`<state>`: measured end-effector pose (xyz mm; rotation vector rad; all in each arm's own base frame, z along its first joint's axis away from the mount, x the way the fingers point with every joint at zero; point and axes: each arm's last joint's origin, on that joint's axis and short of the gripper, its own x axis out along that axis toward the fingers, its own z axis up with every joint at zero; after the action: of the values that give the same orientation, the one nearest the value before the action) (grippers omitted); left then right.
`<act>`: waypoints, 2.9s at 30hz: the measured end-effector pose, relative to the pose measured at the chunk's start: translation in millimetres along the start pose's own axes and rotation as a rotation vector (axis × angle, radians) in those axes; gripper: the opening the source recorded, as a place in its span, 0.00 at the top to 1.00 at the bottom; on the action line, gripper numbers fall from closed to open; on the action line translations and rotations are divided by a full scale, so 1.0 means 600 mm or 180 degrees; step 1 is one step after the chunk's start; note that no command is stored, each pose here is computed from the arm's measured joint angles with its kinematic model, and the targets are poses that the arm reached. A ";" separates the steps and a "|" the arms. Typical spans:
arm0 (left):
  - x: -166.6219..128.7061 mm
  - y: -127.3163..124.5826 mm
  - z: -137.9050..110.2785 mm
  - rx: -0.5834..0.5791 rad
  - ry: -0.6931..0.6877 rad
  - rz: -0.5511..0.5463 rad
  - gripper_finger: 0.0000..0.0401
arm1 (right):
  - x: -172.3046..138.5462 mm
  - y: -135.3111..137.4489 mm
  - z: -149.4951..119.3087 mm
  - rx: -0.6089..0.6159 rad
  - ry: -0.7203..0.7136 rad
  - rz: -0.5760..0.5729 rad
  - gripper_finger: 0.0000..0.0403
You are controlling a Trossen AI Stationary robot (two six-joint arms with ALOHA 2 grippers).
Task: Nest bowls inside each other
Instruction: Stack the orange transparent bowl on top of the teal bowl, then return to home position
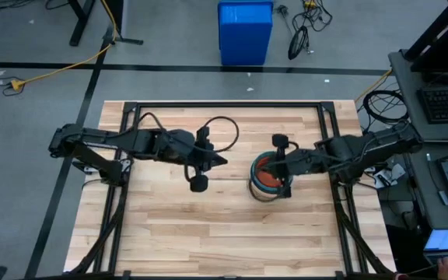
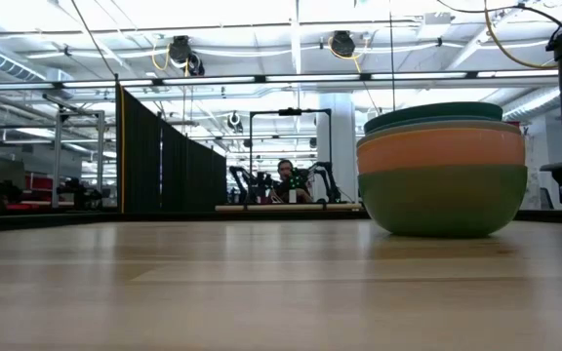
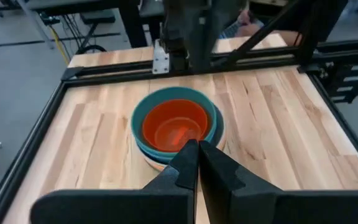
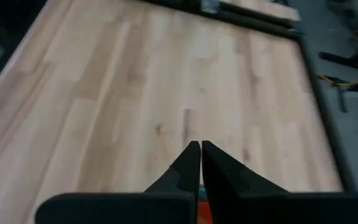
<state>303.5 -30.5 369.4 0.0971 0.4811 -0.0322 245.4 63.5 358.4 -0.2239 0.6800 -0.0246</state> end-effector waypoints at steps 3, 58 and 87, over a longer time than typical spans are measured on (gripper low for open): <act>-0.009 -0.002 -0.022 -0.0113 0.0041 0.0253 1.00 | 0.014 0.007 -0.027 -0.0004 -0.0014 0.0121 1.00; -0.042 -0.024 -0.313 -0.0404 -0.0829 -0.0055 1.00 | 0.114 0.023 -0.305 0.0647 -0.1016 0.0557 1.00; -0.042 -0.019 -0.315 -0.0462 -0.0930 0.0009 1.00 | 0.087 -0.003 -0.345 0.0804 -0.1903 0.0334 1.00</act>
<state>193.6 -22.8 213.0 -0.0492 0.1902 -0.0082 156.2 15.6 170.3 0.0523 0.0884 0.0556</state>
